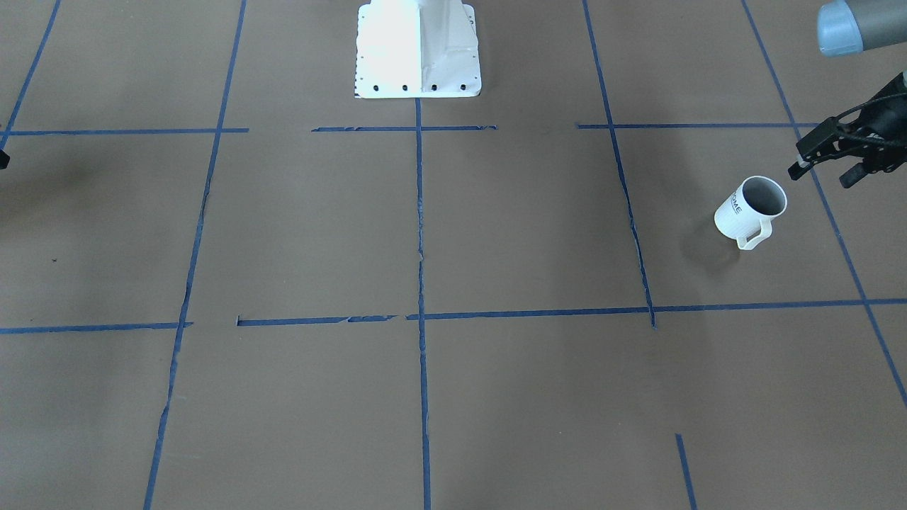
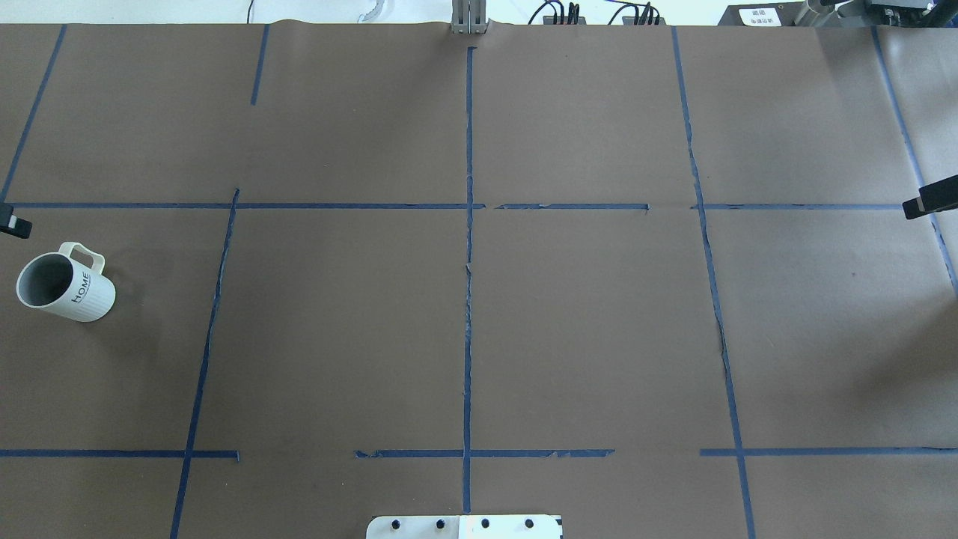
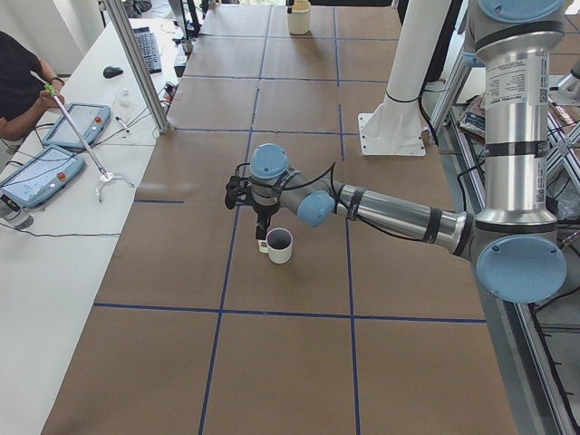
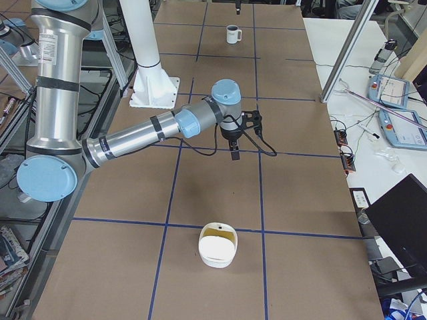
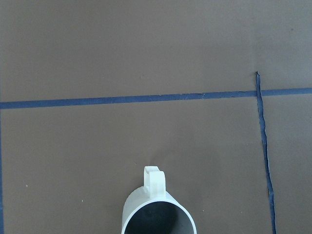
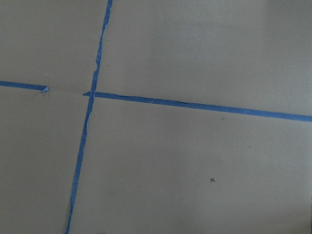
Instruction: Left arm hands cup to right arm to dump lemon
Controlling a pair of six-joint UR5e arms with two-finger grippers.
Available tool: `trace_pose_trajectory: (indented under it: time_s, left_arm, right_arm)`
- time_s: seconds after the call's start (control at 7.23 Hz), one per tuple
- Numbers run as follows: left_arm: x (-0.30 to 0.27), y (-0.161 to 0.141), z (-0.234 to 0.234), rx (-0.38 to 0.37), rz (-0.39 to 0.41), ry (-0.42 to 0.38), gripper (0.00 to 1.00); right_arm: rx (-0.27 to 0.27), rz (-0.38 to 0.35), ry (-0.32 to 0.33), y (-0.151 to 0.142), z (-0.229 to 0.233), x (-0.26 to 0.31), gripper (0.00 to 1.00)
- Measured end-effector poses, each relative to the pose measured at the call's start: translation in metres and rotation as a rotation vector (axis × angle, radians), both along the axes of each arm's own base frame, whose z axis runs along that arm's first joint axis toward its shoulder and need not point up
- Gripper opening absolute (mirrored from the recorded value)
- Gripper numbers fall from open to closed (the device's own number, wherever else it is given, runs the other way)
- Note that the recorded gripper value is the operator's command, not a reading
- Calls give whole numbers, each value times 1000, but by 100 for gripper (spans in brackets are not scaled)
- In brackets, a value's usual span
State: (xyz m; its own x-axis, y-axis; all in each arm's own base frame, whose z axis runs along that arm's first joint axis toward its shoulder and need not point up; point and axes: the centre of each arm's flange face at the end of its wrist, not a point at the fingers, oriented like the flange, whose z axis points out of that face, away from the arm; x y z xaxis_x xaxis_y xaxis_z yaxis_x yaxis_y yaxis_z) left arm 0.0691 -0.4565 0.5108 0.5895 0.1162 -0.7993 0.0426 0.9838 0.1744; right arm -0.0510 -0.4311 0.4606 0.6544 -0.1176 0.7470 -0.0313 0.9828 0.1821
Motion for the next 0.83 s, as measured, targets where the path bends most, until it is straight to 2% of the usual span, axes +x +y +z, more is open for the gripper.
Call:
trace_pose_trajectory:
  time_s: [0.28,0.55,0.83]
  left_arm:
    - [-49,10,30,39,71,-62,100]
    - [-82,17,64,2,124,-102,100]
    - [-97,22,88,-54,126,-107,100]
  right_arm:
    - [-69,-29,29,10,23,23,100]
    - [-136,-33,51,16,38,42,100]
    - [-180,-52,66,21,56,56,100]
